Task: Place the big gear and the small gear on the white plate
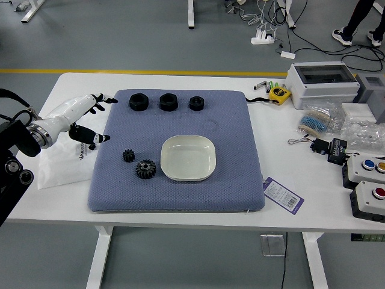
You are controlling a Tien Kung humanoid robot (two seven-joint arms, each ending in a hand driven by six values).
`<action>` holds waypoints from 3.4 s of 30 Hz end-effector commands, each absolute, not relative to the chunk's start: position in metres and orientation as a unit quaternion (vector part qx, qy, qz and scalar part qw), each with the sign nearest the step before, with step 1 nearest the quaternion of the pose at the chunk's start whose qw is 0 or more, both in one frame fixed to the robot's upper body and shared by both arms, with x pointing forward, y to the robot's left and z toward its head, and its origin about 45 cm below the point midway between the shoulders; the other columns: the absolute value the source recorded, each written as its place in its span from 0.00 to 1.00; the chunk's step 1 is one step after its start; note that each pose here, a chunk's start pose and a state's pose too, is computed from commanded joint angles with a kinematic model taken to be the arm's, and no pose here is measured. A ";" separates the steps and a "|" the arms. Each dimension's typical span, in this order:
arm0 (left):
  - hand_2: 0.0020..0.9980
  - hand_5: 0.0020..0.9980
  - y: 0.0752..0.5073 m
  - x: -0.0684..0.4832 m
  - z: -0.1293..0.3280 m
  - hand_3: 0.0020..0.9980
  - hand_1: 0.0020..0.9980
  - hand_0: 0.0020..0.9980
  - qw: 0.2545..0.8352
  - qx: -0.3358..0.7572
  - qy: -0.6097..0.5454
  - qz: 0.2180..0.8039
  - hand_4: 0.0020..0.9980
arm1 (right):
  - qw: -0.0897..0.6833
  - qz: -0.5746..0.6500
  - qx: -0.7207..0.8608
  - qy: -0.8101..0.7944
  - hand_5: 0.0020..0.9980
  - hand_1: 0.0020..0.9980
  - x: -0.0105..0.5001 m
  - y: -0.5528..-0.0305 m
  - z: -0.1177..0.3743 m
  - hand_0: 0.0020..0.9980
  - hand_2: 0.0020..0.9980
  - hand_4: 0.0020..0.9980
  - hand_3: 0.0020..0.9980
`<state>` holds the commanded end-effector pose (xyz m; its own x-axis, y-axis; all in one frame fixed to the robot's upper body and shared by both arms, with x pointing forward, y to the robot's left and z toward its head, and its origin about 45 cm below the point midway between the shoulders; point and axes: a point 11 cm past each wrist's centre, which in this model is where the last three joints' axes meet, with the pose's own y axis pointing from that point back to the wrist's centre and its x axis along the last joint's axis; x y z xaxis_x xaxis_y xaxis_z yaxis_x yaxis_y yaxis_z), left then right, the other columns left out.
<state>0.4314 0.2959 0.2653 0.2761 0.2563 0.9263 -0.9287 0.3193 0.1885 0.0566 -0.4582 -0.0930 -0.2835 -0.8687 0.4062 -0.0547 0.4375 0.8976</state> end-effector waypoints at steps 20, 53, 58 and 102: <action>0.80 0.00 0.260 0.438 0.225 0.78 0.71 0.63 0.694 0.465 -0.478 0.271 0.80 | 0.498 -0.412 0.334 -0.686 0.71 0.66 0.057 -0.458 -0.093 0.68 0.74 0.80 0.58; 0.77 0.00 0.256 0.453 0.196 0.66 0.70 0.61 0.697 0.481 -0.463 0.263 0.77 | 0.500 -0.416 0.336 -0.682 0.72 0.66 0.054 -0.453 -0.095 0.68 0.74 0.80 0.58; 0.77 0.00 0.261 0.455 0.195 0.66 0.68 0.61 0.695 0.485 -0.458 0.268 0.76 | 0.499 -0.415 0.336 -0.683 0.72 0.66 0.056 -0.453 -0.095 0.68 0.74 0.80 0.58; 0.53 0.00 0.276 0.456 0.180 0.58 0.48 0.39 0.708 0.484 -0.397 0.328 0.72 | 0.494 -0.411 0.340 -0.687 0.71 0.66 0.063 -0.456 -0.093 0.68 0.74 0.80 0.58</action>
<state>0.4559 0.2761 0.1795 0.4706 0.0802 0.8787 -0.8476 0.3177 0.4250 0.0626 -0.4557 -0.0928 -0.2805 -0.8731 0.3989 -0.0613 0.4310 0.9003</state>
